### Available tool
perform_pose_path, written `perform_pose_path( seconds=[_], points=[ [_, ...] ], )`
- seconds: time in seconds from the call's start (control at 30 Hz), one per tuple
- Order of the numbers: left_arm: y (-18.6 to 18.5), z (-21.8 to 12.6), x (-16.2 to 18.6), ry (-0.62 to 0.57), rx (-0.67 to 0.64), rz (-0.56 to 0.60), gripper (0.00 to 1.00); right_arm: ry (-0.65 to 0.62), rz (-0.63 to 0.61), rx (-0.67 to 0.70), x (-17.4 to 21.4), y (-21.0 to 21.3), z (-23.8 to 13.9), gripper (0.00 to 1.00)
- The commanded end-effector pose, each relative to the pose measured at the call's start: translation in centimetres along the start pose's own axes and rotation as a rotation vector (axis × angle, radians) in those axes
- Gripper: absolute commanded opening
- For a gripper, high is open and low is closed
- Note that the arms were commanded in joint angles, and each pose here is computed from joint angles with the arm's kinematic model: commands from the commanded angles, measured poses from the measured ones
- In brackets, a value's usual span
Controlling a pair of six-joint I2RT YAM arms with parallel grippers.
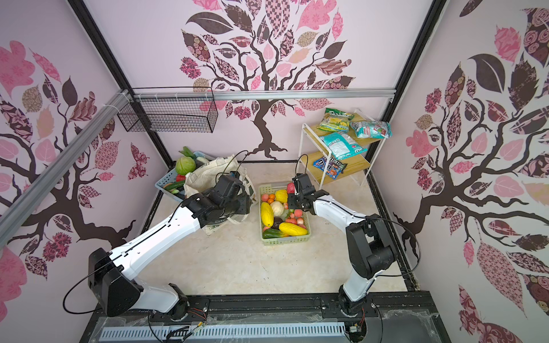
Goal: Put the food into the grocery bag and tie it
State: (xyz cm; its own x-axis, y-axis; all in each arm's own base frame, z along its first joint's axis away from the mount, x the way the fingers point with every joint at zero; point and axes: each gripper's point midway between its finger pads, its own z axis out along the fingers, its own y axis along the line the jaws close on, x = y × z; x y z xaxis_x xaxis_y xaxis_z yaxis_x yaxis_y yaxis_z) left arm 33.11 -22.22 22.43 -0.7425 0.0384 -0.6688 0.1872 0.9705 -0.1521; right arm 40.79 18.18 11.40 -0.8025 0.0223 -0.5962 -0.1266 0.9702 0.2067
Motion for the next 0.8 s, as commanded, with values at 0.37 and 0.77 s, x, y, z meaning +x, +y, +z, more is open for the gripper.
perform_pose_path(
  seconds=[0.37,0.77],
  points=[
    [-0.1,-0.5,-1.4,-0.033,-0.011,0.012,0.62,0.122,-0.104,0.098,3.1,-0.7,4.2,0.44],
    [0.0,-0.2,-1.3,-0.027,-0.018,0.027,0.62,0.163,-0.162,0.157,4.4,-0.6,6.5,0.45]
  ],
)
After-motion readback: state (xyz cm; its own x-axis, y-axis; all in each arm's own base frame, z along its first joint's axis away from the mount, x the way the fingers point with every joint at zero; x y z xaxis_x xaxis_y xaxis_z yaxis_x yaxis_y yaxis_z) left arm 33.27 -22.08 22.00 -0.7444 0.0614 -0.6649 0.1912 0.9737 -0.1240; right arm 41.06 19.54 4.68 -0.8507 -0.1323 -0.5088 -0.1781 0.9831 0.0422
